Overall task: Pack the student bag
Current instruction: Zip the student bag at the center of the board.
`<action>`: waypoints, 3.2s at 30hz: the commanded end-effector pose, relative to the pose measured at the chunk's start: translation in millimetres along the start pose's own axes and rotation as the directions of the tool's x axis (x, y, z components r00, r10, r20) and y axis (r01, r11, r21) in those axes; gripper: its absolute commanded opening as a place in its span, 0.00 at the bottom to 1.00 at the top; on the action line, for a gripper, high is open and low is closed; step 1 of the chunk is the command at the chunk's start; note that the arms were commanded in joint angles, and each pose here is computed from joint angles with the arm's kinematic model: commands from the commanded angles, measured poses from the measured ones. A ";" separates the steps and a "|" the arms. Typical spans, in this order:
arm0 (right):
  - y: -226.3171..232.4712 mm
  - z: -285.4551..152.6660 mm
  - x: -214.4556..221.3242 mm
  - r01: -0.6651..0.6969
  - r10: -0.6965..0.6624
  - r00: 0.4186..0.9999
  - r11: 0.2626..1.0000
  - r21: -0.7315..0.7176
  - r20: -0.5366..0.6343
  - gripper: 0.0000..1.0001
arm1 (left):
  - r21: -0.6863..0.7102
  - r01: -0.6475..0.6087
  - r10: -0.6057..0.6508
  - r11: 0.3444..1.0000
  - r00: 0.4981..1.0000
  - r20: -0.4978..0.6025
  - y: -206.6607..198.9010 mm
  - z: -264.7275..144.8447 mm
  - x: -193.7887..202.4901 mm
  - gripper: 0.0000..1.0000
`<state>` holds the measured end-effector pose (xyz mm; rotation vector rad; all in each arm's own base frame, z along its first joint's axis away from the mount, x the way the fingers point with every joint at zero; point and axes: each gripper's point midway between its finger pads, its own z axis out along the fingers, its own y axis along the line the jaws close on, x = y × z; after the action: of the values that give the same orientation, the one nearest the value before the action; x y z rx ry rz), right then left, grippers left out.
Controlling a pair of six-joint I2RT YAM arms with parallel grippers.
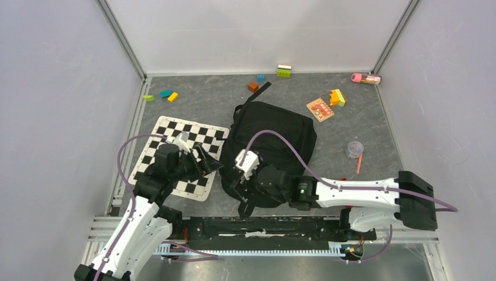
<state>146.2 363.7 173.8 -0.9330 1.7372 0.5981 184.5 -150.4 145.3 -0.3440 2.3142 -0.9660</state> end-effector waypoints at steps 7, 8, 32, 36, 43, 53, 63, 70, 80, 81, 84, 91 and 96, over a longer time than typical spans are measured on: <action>24.4 45.0 -1.1 0.144 -0.150 0.985 0.987 -0.072 -0.087 0.84 | -0.080 0.027 -0.013 0.996 0.984 0.180 8.0 -16.9 -27.3 0.91; 14.3 47.6 -0.6 0.153 -0.153 0.983 0.988 -0.010 -0.101 0.80 | -0.084 0.029 -0.013 0.996 0.984 0.180 9.0 -17.4 -26.7 0.91; -57.5 23.2 15.4 -0.100 0.107 0.994 0.960 0.261 -0.011 0.00 | -0.158 0.010 0.003 0.987 0.997 0.079 12.7 23.3 -7.4 1.00; -54.3 23.6 13.4 -0.111 0.114 0.993 0.964 0.241 0.001 0.00 | -0.252 -0.033 0.054 0.967 0.996 0.076 17.9 35.5 -11.8 1.00; -50.3 23.6 11.2 -0.116 0.116 0.993 0.970 0.215 0.013 0.00 | -0.348 -0.095 0.114 0.933 0.993 0.035 31.9 41.8 -7.0 1.00; -51.9 27.1 14.0 -0.094 0.097 0.995 0.969 0.228 0.001 0.00 | -0.068 -0.226 0.212 0.972 0.963 -0.168 -6.2 15.2 41.3 0.98; -32.2 41.5 10.5 -0.074 0.076 0.997 0.989 0.131 -0.008 0.00 | 0.071 -0.251 0.259 0.965 0.952 -0.161 -17.2 -6.9 55.0 0.99; -32.5 41.6 14.6 -0.075 0.078 0.997 0.988 0.134 -0.016 0.00 | -0.109 -0.164 0.164 0.980 0.986 -0.017 -4.7 7.0 19.4 1.00; -33.7 36.4 23.0 -0.087 0.091 0.996 0.987 0.134 -0.023 0.00 | -0.307 -0.107 0.121 0.946 0.992 0.028 17.5 34.0 -2.0 1.00; -33.6 36.1 23.2 -0.089 0.093 0.995 0.987 0.133 -0.023 0.00 | -0.310 -0.110 0.125 0.944 0.992 0.027 18.0 35.2 -2.5 1.00; -33.2 36.1 26.3 -0.087 0.091 0.995 0.988 0.130 -0.028 0.00 | -0.304 -0.109 0.124 0.947 0.992 0.032 18.2 38.6 -2.4 1.00; -35.8 36.2 31.0 -0.084 0.090 0.995 0.986 0.146 -0.036 0.00 | -0.172 -0.177 0.160 0.969 0.981 -0.109 4.1 37.1 25.8 0.96; -36.4 39.5 31.5 -0.081 0.088 0.995 0.984 0.156 -0.041 0.00 | -0.180 -0.215 0.178 0.960 0.963 -0.201 12.9 24.6 44.2 0.87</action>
<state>188.3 361.2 127.3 -0.8087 1.8531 0.4885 180.5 -171.4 98.3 -0.2196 2.5283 -0.6522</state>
